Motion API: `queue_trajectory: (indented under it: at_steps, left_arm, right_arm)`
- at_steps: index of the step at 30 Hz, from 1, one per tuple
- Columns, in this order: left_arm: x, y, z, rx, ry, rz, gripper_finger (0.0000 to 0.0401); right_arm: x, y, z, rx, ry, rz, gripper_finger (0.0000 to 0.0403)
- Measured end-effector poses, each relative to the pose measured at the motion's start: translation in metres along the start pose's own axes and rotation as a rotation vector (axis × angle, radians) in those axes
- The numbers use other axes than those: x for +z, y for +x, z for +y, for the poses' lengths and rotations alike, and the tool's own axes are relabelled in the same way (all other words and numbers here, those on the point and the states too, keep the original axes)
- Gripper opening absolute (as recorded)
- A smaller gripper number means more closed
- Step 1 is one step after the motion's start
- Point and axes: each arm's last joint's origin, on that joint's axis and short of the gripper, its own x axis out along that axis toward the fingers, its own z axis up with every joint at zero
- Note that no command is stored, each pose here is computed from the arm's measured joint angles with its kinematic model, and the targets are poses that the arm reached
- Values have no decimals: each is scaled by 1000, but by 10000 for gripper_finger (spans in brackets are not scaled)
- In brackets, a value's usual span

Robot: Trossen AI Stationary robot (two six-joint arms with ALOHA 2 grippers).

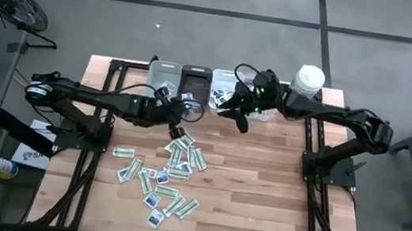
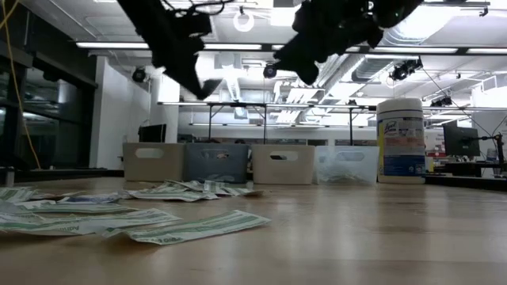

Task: Pick & Place First Aid Supplies
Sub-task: Put the black towelette pack into the white bin

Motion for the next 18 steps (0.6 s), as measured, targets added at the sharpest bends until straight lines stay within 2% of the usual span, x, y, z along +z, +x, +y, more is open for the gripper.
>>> queue_trajectory:
  at_steps: [4,8,11,14,18]
  left_arm:
    - [10,-1,0,60,-34,-102,0]
    - [21,1,-2,103,-15,-200,0]
    - [29,0,-2,115,3,-265,0]
    - [31,3,0,118,18,-274,0]
    - [34,4,3,133,17,-286,0]
  right_arm:
    - [-4,10,12,39,-66,-145,129]
    - [-9,16,23,-5,-126,-252,129]
    - [-12,18,27,-65,-160,-281,129]
    - [-13,19,28,-114,-183,-288,129]
    - [-10,18,26,-129,-186,-321,142]
